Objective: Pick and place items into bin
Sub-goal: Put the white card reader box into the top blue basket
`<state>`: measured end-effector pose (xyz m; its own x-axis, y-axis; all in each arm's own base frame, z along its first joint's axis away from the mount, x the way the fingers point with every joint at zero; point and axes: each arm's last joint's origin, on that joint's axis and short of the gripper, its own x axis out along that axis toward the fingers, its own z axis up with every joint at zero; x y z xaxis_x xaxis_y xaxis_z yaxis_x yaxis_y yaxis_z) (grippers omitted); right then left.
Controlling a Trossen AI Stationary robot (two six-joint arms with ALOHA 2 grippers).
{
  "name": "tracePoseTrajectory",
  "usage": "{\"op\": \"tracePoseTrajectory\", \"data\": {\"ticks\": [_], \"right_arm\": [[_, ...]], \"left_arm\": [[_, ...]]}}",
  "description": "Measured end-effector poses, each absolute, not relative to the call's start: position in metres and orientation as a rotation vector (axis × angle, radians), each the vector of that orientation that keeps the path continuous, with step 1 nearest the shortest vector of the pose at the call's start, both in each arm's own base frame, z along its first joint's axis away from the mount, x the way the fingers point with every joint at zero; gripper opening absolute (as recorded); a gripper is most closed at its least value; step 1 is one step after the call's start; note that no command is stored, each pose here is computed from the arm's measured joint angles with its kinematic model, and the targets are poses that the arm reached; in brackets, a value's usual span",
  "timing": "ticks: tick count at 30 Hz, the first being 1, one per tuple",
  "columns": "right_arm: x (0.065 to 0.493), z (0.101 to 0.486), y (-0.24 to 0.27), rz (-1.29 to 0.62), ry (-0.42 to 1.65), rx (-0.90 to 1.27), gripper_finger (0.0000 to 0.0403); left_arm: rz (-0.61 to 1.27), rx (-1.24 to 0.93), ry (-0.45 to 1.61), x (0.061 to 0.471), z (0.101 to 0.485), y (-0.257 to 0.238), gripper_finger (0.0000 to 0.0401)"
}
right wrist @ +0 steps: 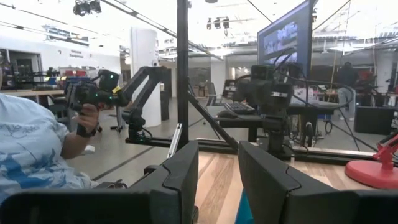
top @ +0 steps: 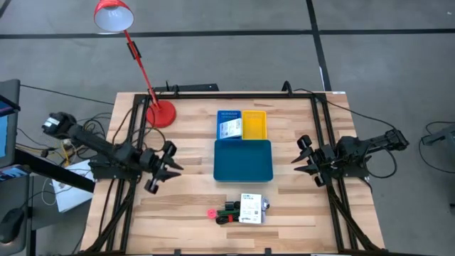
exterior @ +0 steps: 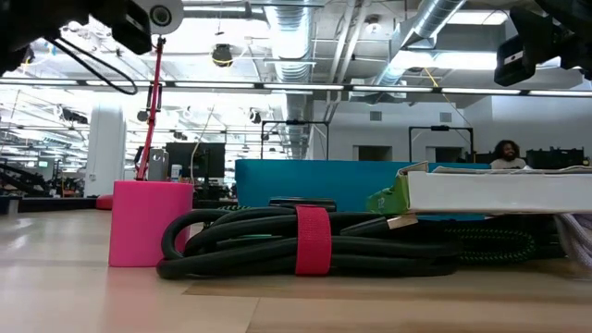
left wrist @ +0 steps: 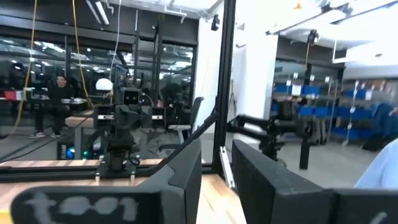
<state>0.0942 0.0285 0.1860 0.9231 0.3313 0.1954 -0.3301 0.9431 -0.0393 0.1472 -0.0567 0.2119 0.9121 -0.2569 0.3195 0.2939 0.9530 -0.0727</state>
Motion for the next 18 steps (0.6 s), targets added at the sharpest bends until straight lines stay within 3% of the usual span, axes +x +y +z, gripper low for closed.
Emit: {"op": "tracePoseTrajectory", "data": {"ticks": [7,18], "right_arm": [[0.094,0.186,0.028,0.339,-0.202,-0.006,0.0108],[0.094,0.186,0.028,0.339,-0.202,-0.006,0.0108]], "left_arm": [[-0.3,-0.044,-0.296,0.144,0.208,-0.07,0.0077],[-0.368,-0.118,-0.254,0.144,0.205,-0.073,0.0077]]}}
